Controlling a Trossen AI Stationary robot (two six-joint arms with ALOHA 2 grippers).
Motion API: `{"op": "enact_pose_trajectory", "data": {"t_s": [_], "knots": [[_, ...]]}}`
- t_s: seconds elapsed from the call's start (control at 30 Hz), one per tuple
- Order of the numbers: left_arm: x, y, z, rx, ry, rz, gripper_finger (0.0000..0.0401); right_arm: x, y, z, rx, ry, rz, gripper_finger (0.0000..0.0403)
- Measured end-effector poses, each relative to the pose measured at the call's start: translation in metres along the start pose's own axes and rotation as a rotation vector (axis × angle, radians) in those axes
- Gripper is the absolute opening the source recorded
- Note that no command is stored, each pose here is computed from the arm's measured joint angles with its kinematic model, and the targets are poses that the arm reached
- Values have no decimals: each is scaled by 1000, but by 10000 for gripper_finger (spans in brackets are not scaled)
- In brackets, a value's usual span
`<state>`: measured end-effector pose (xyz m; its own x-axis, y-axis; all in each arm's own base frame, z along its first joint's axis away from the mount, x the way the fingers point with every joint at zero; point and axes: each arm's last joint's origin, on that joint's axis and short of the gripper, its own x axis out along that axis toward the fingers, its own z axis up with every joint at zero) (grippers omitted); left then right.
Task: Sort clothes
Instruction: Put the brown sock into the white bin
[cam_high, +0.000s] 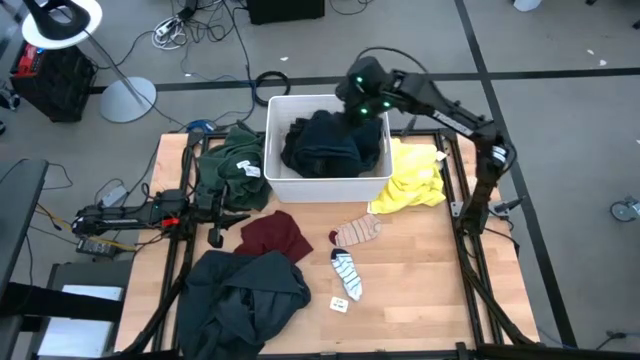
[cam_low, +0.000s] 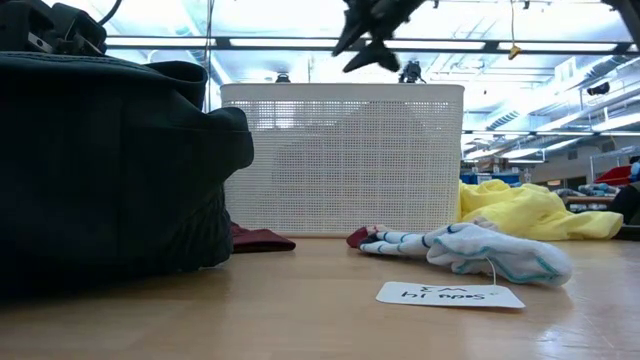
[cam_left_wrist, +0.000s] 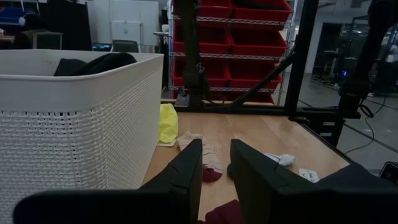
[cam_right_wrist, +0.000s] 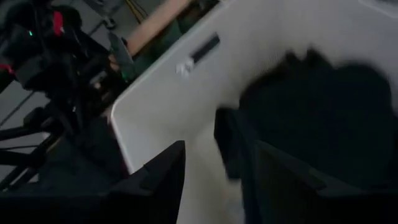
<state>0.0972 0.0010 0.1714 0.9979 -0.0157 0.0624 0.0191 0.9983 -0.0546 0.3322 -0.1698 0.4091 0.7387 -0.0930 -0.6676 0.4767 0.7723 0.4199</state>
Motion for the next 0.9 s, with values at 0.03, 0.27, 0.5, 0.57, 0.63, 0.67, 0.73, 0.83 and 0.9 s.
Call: {"op": "enact_pose_trajectory", "data": {"t_s": [0.03, 0.27, 0.5, 0.57, 0.63, 0.67, 0.73, 0.83, 0.9], "knots": [[0, 0, 0, 0, 0, 0, 89, -5, 5, -5, 14, 21, -10, 187], [0, 0, 0, 0, 0, 0, 89, -32, 58, -44, -29, 50, -185, 185], [0, 0, 0, 0, 0, 0, 89, -38, 118, -88, -29, 39, -236, 185], [0, 0, 0, 0, -1, 0, 89, -34, 129, -103, -15, 49, -250, 182], [0, 0, 0, 0, 0, 0, 89, -26, 138, -121, 1, 63, -276, 181], [0, 0, 0, 0, 0, 0, 89, -22, 142, -130, 7, 70, -291, 180], [0, 0, 0, 0, 0, 0, 89, -13, 150, -148, 25, 84, -308, 180], [0, 0, 0, 0, 0, 0, 89, 7, 155, -175, 65, 106, -312, 181], [0, 0, 0, 0, 0, 0, 89, 21, 153, -192, 88, 126, -330, 180]]}}
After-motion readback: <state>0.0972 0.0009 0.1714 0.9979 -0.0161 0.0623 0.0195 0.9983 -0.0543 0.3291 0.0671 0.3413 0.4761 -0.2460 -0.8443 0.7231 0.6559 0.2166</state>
